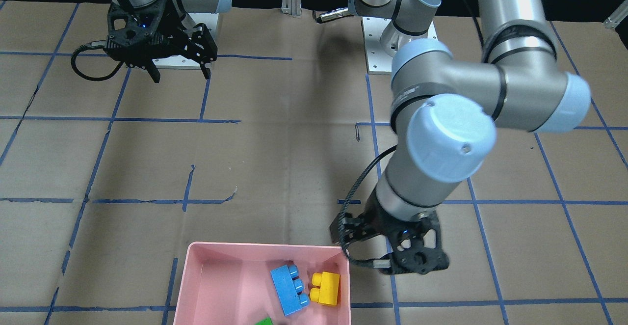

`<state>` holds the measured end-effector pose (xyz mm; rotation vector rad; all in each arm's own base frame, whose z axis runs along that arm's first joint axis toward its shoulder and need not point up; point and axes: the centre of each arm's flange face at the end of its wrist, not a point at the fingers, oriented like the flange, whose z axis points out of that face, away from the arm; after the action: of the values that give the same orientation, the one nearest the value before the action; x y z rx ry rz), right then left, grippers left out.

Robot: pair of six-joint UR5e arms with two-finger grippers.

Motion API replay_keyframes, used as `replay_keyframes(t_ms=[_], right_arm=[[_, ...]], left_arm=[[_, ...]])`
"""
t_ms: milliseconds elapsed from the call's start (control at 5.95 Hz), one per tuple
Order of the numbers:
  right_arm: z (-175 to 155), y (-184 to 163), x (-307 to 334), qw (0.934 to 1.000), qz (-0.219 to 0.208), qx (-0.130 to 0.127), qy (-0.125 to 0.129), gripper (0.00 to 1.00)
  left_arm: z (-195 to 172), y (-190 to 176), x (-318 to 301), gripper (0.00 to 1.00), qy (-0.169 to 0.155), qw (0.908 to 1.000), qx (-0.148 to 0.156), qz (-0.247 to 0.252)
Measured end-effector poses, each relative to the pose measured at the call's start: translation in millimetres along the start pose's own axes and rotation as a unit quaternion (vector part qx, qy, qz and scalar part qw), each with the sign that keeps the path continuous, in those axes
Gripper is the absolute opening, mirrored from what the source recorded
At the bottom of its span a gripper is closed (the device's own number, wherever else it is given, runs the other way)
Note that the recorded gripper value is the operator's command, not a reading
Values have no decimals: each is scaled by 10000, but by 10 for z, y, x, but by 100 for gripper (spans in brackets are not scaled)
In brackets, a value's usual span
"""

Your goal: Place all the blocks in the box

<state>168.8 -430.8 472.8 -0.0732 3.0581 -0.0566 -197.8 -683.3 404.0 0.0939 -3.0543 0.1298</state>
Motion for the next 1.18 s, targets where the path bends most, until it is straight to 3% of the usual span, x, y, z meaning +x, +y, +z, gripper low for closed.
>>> replay_keyframes(t_ms=[504,841,1177], right_arm=[[-1,5,12,10000,4,41,62,100],[-16,5,16,10000,10,58,65,100],[-3,3,18,10000,3,43,63,100]], left_arm=[[-716,1394,-766,99,-416,9971,1,640],[-1009,1738,-814,99,-534,9952,137,806],[-1111,1713,-844,99,-499,9959,164,734]])
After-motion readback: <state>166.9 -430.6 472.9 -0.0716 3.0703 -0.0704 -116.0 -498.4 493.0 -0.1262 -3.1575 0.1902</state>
